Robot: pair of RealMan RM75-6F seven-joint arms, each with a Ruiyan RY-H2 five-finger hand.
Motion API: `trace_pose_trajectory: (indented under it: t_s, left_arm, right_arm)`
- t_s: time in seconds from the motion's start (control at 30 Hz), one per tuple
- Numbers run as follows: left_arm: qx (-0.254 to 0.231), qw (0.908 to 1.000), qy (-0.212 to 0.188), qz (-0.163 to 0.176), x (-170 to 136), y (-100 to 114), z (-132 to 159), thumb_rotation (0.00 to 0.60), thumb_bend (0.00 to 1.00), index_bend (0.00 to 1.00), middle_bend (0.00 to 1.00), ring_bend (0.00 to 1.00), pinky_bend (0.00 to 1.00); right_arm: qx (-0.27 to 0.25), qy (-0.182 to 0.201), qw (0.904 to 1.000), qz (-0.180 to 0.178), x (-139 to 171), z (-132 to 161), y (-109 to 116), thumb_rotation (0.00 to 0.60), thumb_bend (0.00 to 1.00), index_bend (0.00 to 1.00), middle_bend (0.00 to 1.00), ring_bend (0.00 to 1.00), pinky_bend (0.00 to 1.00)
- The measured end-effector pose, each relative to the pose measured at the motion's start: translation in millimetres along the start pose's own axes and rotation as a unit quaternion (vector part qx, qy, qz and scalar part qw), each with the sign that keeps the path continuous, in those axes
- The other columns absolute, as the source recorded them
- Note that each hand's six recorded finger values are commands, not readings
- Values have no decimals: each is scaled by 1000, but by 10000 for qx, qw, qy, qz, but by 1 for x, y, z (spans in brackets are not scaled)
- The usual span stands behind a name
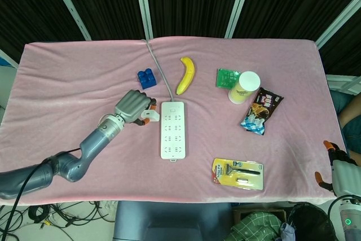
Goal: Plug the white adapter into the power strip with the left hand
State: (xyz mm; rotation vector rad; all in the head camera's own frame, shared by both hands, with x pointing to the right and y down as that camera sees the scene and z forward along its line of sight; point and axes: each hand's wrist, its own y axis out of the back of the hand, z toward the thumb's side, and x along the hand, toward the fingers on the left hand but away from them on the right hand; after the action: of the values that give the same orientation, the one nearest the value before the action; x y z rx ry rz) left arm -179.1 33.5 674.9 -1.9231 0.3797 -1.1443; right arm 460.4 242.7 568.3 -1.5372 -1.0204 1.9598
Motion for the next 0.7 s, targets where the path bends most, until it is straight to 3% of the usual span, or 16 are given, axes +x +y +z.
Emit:
trace_pose_trajectory:
  t_s: [0.27, 0.7]
  left_arm:
    - [151, 9994, -72, -302, 21, 15, 26, 600, 367, 530, 568, 397, 462]
    - [594, 9931, -26, -1009, 30, -1, 58, 600, 370, 535, 571, 398, 464]
  right_arm:
    - [-9, -12, 10000, -4, 0, -1, 0, 600, 284, 90, 92, 162, 272]
    - [1, -43, 10000, -3, -1, -1, 1, 600, 285, 83, 92, 162, 272]
